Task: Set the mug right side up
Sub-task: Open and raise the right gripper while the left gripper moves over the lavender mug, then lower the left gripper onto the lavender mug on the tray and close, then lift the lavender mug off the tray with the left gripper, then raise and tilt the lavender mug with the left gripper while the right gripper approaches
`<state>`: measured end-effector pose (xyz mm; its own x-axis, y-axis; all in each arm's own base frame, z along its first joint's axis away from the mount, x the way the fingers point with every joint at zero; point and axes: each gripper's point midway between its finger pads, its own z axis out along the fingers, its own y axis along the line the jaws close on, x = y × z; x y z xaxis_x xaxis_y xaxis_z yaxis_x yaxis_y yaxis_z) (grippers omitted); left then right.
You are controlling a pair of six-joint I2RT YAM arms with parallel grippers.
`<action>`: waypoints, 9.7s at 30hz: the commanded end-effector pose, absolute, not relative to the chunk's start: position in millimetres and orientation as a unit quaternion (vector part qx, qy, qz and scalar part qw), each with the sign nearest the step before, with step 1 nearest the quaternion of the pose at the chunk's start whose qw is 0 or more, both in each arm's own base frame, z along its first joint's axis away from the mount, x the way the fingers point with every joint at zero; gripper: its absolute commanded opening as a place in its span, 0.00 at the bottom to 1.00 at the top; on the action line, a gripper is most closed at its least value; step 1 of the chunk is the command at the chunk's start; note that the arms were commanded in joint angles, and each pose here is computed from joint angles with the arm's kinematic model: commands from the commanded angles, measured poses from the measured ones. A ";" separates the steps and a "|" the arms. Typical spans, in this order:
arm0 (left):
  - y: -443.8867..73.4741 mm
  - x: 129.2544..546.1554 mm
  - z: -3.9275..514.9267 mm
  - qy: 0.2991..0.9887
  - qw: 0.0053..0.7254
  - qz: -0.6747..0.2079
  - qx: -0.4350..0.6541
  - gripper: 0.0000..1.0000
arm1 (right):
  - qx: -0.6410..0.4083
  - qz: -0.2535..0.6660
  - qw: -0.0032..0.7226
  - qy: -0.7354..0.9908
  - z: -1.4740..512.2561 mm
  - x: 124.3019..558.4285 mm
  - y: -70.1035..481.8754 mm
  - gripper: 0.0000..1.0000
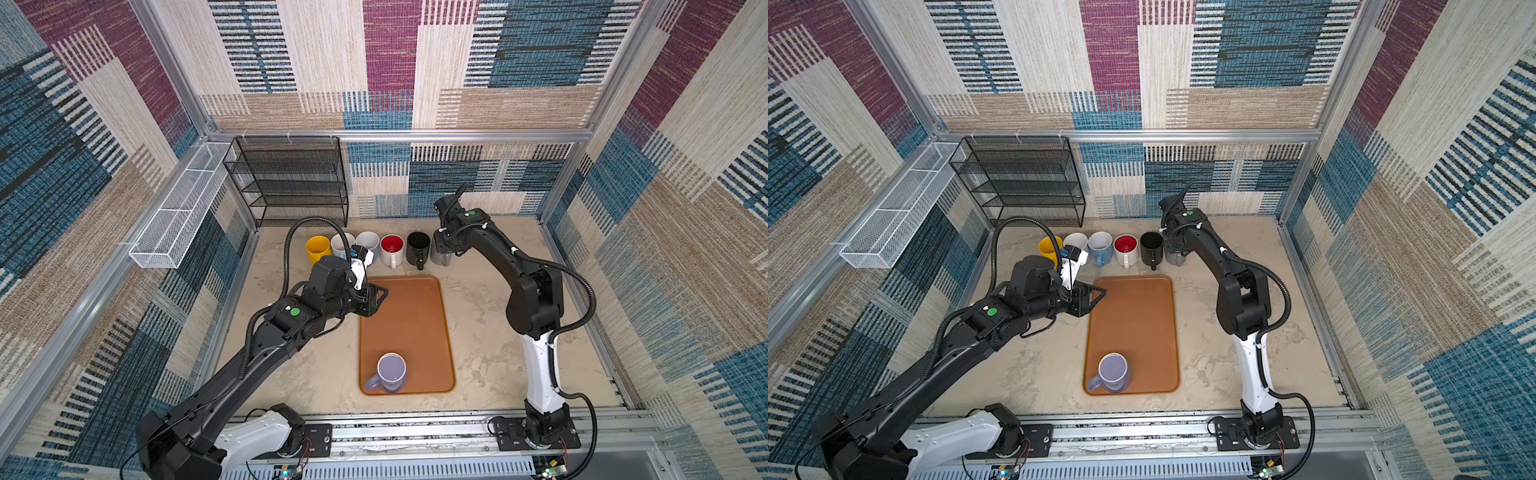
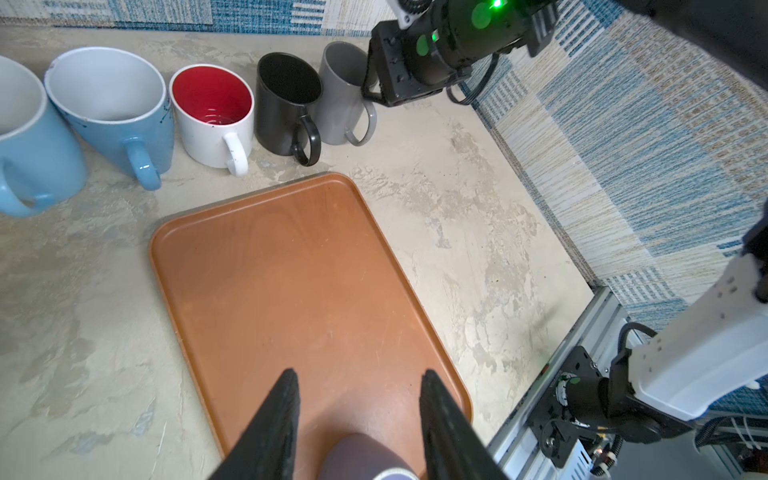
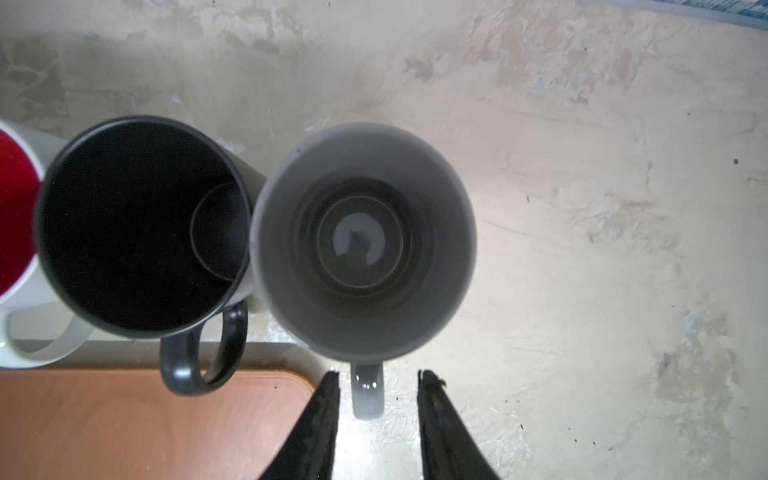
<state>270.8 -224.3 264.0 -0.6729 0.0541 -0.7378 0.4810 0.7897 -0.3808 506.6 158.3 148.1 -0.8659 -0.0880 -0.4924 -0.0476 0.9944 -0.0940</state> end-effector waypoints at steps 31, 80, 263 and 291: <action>-176.6 166.5 156.4 0.965 0.144 -0.198 0.091 0.39 | -0.013 0.132 0.413 0.901 234.1 404.1 153.2 0.34; -260.5 125.6 99.7 0.943 0.091 -0.145 0.284 0.35 | 0.011 0.097 0.422 0.901 238.6 388.7 127.9 0.33; -270.8 318.3 204.3 0.900 0.315 -0.242 0.179 0.00 | -0.021 0.284 0.450 0.846 237.6 382.6 172.6 0.32; -263.8 342.1 333.6 0.774 0.451 -0.432 0.106 0.00 | -0.103 0.473 0.476 0.734 295.9 340.8 220.2 0.36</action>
<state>340.4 -257.7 293.9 -0.6569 -0.1499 -0.7390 0.4706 0.6843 -0.5571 347.8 210.7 269.5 -0.5713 0.2727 -0.7741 -0.5187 0.6109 0.5981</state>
